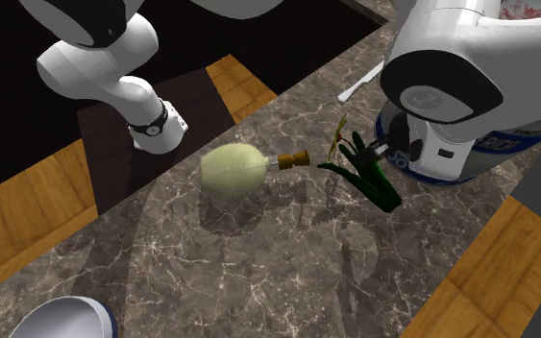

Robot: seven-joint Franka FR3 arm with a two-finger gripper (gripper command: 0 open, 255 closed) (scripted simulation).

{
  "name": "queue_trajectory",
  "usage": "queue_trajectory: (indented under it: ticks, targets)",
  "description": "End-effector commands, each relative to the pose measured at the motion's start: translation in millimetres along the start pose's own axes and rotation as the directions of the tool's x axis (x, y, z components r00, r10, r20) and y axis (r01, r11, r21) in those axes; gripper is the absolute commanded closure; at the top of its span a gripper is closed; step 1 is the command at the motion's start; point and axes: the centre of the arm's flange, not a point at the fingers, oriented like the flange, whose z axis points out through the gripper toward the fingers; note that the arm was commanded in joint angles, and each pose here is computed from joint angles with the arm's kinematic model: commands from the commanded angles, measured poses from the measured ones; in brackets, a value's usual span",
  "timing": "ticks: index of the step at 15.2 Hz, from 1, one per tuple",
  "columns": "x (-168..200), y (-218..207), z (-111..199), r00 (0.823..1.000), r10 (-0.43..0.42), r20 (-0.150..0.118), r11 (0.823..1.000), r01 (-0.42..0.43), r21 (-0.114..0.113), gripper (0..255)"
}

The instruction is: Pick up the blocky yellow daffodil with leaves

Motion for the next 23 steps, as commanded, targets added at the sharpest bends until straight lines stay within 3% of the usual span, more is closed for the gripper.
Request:
queue_trajectory:
  ticks: [1, 5, 6, 15, 23]
  targets:
    - [3.2, -0.1, 9.8, 1.0, 0.0, 0.0, 1.0, 0.0, 0.0, 0]
    - [7.2, 0.2, 22.7, 1.0, 0.0, 0.0, 1.0, 0.0, 0.0, 0]
    - [7.3, 0.2, 22.8, 1.0, 0.0, 0.0, 1.0, 0.0, 0.0, 255]
    - [7.3, 0.2, 22.7, 1.0, 0.0, 0.0, 1.0, 0.0, 0.0, 255]
    - [-5.3, -0.7, -17.6, 1.0, 0.0, 0.0, 1.0, 0.0, 0.0, 255]
